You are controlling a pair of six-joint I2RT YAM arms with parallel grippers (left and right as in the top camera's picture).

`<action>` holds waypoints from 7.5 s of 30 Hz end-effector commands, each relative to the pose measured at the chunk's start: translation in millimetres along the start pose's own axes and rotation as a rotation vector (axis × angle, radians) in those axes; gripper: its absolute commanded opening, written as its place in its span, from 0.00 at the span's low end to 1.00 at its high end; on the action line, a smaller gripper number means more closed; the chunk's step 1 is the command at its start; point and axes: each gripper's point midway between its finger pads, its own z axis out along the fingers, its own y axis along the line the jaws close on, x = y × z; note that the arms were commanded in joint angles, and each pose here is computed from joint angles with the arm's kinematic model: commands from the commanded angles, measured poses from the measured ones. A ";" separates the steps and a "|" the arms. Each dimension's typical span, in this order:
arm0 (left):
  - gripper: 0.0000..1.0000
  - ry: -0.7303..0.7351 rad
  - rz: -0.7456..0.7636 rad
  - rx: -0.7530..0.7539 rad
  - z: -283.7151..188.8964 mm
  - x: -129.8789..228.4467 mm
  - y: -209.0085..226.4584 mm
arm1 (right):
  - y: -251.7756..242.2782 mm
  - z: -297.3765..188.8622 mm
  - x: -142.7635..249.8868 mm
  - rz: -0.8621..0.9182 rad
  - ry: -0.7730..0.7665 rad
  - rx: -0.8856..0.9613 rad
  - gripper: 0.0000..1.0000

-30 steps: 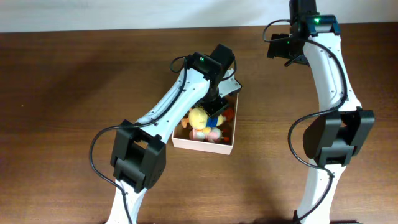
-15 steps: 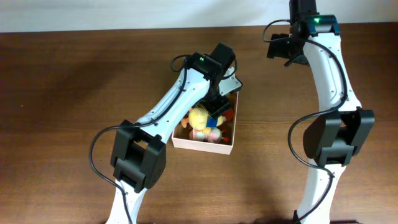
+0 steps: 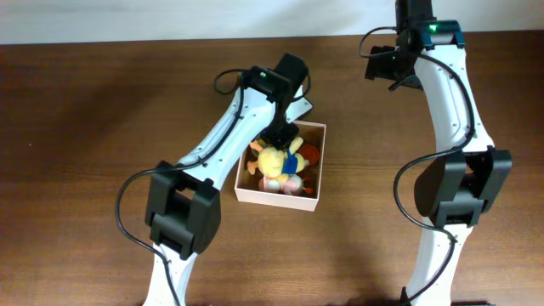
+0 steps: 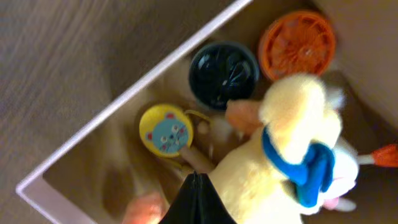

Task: Pack container
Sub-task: 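Lower the yellow duck into the box with the left gripper, then press the duck down into the box and open the left gripper, then raise the left gripper out of the box and move it left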

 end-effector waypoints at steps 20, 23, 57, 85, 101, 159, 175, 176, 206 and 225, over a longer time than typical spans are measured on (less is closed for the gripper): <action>0.02 -0.047 -0.026 0.004 -77.0 24.2 -8.2 | -1.8 3.2 1.6 0.010 0.008 0.005 0.99; 0.02 -0.033 -0.025 0.009 -76.8 27.8 -9.5 | -1.8 3.2 1.6 0.010 0.008 0.005 0.99; 0.02 0.035 -0.024 0.016 21.8 50.0 -16.9 | -1.8 3.2 1.6 0.010 0.008 0.005 0.99; 0.02 0.072 -0.091 -0.074 17.4 59.5 6.3 | -1.8 3.2 1.6 0.010 0.008 0.005 0.99; 0.02 0.174 -0.151 0.018 14.7 84.5 -13.8 | -1.8 3.2 1.6 0.010 0.008 0.005 0.99; 0.02 0.088 -0.043 0.244 9.3 49.7 -125.5 | -1.8 3.2 1.6 0.010 0.008 0.005 0.99; 0.02 0.054 -0.041 0.243 5.6 40.3 -124.6 | -1.8 3.2 1.6 0.010 0.008 0.005 0.99; 0.02 0.054 -0.044 0.243 4.7 40.0 -124.4 | -1.8 3.2 1.6 0.010 0.008 0.005 0.99; 0.19 -0.163 -0.136 -0.059 -56.2 -15.0 -34.8 | -1.8 3.2 1.6 0.010 0.008 0.005 0.99; 0.94 -0.248 -0.666 -0.255 -113.6 51.9 173.1 | -1.8 3.2 1.6 0.010 0.008 0.005 0.99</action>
